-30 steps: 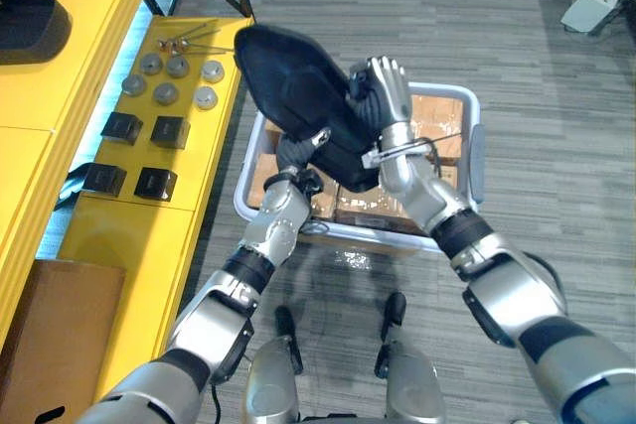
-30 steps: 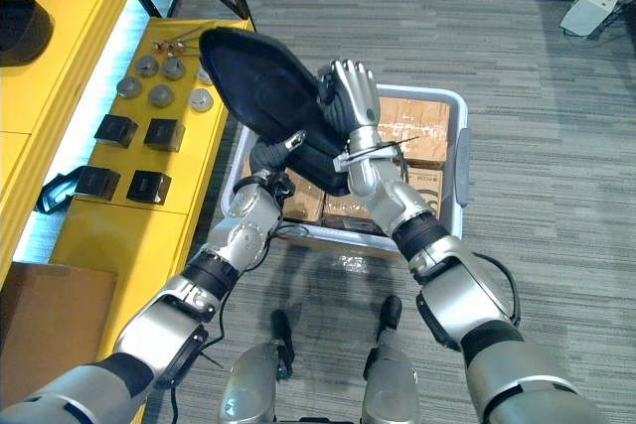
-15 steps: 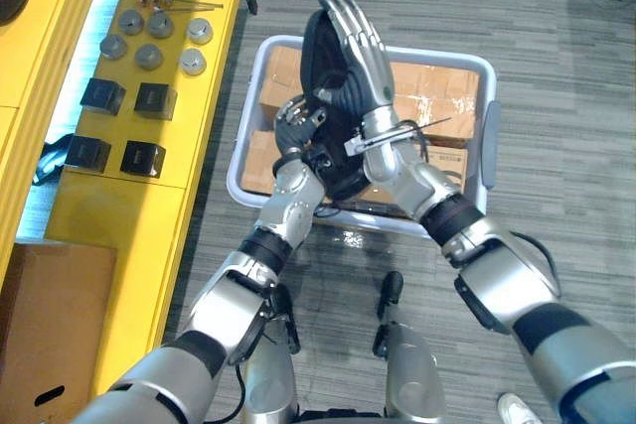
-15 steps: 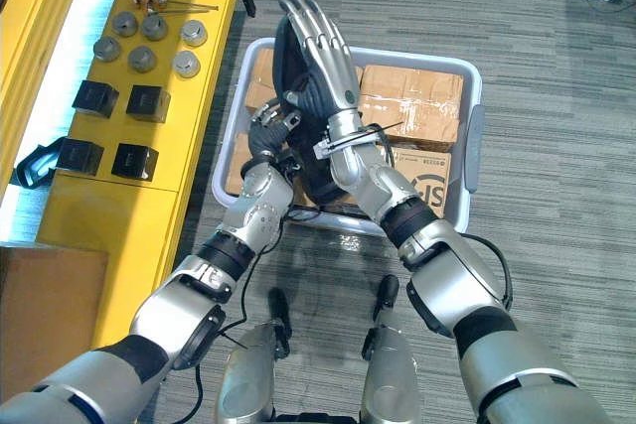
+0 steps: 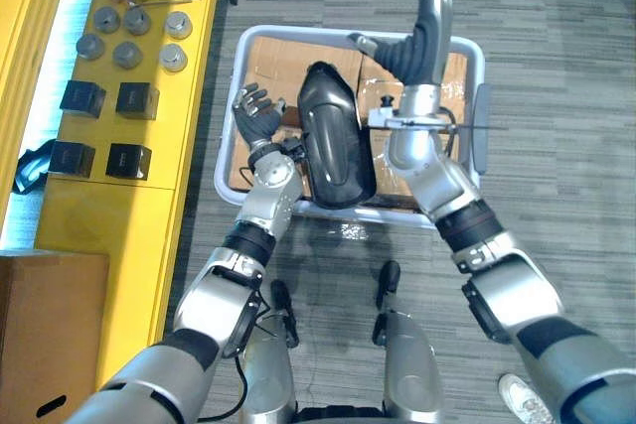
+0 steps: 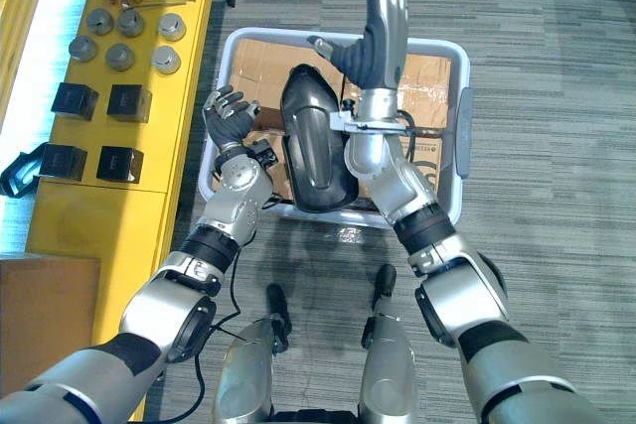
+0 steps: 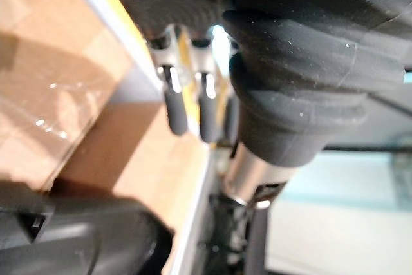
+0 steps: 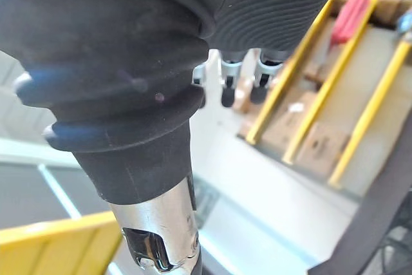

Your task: Walk over and take plastic housings, then place them on the shelf

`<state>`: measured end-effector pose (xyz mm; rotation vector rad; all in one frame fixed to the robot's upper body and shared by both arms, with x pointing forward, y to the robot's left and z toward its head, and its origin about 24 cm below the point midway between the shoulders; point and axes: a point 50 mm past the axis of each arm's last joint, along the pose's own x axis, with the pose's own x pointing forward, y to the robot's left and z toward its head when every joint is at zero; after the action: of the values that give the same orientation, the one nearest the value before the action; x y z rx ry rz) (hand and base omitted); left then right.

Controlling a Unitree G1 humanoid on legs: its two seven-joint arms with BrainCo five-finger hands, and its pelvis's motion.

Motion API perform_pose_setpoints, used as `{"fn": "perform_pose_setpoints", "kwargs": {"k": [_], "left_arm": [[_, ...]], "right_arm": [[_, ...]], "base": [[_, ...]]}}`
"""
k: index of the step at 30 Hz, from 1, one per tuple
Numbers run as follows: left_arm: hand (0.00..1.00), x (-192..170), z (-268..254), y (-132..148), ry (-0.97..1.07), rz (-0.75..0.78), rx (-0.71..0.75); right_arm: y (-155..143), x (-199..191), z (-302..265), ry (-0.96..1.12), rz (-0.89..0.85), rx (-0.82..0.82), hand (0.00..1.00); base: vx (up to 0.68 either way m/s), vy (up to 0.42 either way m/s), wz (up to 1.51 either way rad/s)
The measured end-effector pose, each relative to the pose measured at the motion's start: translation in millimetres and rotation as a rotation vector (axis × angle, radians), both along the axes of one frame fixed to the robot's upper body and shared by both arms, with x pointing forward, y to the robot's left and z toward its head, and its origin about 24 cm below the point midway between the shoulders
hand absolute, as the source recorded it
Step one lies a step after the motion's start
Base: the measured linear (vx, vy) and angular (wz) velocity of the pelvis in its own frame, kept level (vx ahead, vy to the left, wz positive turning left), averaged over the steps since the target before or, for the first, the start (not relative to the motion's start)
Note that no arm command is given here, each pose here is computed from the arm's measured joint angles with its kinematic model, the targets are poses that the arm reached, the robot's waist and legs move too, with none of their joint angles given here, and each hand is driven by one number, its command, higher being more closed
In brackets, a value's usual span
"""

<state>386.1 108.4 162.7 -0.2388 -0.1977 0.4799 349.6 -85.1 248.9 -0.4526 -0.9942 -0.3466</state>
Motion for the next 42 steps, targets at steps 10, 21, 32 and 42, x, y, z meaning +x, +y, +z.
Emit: {"fn": "perform_pose_setpoints", "kwargs": {"k": [10, 21, 32, 42], "left_arm": [[1.00, -12.9, -15.7, 4.1, -0.025, -0.081, 0.145], [1.00, -25.3, -27.8, 41.7, -0.008, 0.047, 0.466], [1.00, -34.6, -34.6, 52.0, -0.022, 0.057, 0.482], [1.00, -38.9, -58.5, 52.9, 0.063, -0.058, 0.465]], "right_arm": [[-46.8, 1.8, -69.1, 0.386, 0.014, 0.187, 0.00], [-68.0, -5.1, -109.9, 0.554, 0.006, 0.233, 0.00], [-73.5, -12.5, -134.8, 0.640, -0.013, 0.271, 0.00], [-80.9, -8.0, -158.9, 0.783, -0.048, 0.242, 0.00]], "base": [[0.01, 0.022, -0.11], [0.00, 0.019, 0.01], [0.00, 0.002, 0.00], [0.00, 0.010, 0.02]]}}
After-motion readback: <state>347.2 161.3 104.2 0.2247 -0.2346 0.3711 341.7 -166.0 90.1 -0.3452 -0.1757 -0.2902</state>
